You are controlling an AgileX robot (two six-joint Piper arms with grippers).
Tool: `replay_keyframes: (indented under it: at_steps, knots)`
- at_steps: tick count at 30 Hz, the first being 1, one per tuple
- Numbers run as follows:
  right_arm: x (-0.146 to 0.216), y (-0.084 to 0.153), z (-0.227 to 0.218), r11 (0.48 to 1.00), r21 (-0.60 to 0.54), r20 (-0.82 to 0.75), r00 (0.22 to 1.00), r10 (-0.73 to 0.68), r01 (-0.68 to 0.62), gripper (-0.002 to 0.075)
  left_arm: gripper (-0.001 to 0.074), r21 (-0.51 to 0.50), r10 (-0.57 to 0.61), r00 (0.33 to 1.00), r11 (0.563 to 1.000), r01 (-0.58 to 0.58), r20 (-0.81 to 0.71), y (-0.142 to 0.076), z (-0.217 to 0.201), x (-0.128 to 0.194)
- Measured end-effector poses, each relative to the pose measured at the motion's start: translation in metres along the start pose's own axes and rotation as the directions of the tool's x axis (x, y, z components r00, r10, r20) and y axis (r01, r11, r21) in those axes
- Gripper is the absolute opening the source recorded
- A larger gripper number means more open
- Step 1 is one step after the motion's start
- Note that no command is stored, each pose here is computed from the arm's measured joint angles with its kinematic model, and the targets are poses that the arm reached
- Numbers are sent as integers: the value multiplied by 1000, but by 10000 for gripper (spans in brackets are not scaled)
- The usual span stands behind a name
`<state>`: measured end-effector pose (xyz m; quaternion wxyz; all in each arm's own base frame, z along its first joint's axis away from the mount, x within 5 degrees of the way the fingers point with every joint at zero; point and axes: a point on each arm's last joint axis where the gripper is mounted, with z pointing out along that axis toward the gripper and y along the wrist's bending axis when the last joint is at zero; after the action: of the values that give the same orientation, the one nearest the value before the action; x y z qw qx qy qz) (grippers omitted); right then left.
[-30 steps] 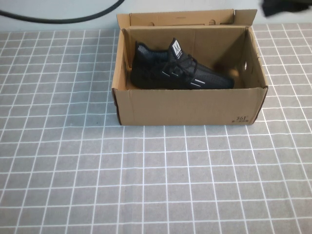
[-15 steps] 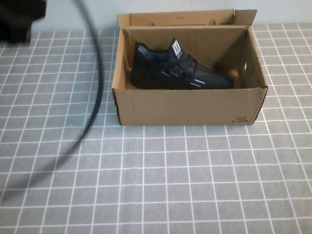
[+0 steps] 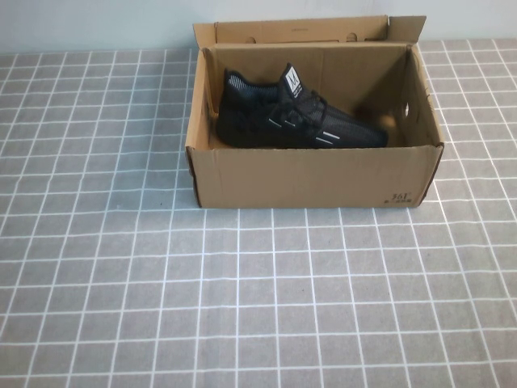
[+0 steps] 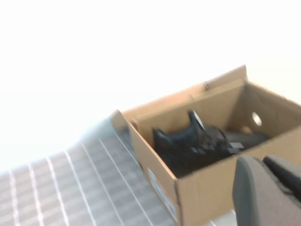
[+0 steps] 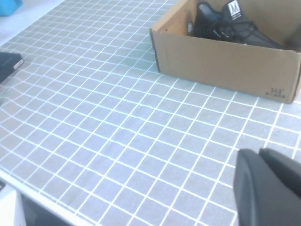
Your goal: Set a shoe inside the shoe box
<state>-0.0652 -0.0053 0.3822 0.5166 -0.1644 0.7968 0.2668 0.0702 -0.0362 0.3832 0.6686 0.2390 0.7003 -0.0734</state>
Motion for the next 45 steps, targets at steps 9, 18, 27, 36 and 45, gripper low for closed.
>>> replay_keyframes:
  at_steps: [9,18,27,36,45]
  knots:
    - [1,-7,35,999,-34,90,996,-25,29,-16,-1,-77,17,993,997,-8,118,-25,-36,82]
    - [30,-43,112,998,24,249,967,54,-62,-16,-1,-105,-26,1000,994,26,0,-34,-12,162]
    - [78,-77,157,989,142,404,914,-27,-33,-16,0,-167,-42,999,985,41,-3,-32,-4,189]
    - [103,-90,167,979,205,458,884,-91,-5,-16,-1,-138,-49,998,990,44,-39,-35,-4,193]
    - [110,-89,170,980,198,376,923,-77,1,-16,-1,-137,-49,998,990,44,-40,-35,-4,193]
